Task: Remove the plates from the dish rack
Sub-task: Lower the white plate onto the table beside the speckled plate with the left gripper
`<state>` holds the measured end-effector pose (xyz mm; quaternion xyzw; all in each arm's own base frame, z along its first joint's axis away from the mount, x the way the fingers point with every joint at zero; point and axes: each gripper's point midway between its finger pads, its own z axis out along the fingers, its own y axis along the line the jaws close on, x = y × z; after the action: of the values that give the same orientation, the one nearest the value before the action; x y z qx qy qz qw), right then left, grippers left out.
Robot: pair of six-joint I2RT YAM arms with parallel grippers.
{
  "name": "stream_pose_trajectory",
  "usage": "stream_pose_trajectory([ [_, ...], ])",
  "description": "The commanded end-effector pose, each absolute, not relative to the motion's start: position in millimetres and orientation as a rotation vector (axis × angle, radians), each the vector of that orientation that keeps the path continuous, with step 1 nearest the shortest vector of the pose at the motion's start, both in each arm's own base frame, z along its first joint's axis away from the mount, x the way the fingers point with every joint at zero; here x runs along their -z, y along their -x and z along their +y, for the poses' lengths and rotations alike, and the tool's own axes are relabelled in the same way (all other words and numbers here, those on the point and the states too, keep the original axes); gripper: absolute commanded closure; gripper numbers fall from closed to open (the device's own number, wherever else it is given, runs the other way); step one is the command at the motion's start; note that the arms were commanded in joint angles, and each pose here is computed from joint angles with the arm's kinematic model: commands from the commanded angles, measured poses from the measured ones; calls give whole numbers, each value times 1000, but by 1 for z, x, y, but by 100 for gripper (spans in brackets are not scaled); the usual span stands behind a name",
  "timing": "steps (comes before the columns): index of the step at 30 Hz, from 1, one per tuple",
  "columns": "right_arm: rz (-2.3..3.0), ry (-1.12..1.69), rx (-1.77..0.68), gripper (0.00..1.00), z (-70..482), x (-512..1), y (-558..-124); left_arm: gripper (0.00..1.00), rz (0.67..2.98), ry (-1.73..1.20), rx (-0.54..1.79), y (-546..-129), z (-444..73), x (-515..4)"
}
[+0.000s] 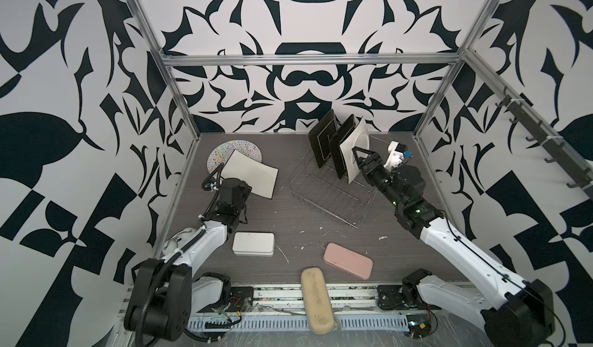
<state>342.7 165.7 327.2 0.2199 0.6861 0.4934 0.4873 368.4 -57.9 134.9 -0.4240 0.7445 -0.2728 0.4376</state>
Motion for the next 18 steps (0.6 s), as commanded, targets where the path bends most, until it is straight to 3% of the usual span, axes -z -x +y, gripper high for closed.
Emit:
stream_pose_trajectory([
  [1,1613,-500,-1202,24,159,-347,-336,100,1526,929,929,-410,-71,-242],
  [7,1619,-502,-1186,24,155,-347,-335,100,1599,895,926,-429,-83,-236],
  [18,1631,-505,-1197,24,156,-341,-341,100,1650,874,948,-423,-90,-232],
])
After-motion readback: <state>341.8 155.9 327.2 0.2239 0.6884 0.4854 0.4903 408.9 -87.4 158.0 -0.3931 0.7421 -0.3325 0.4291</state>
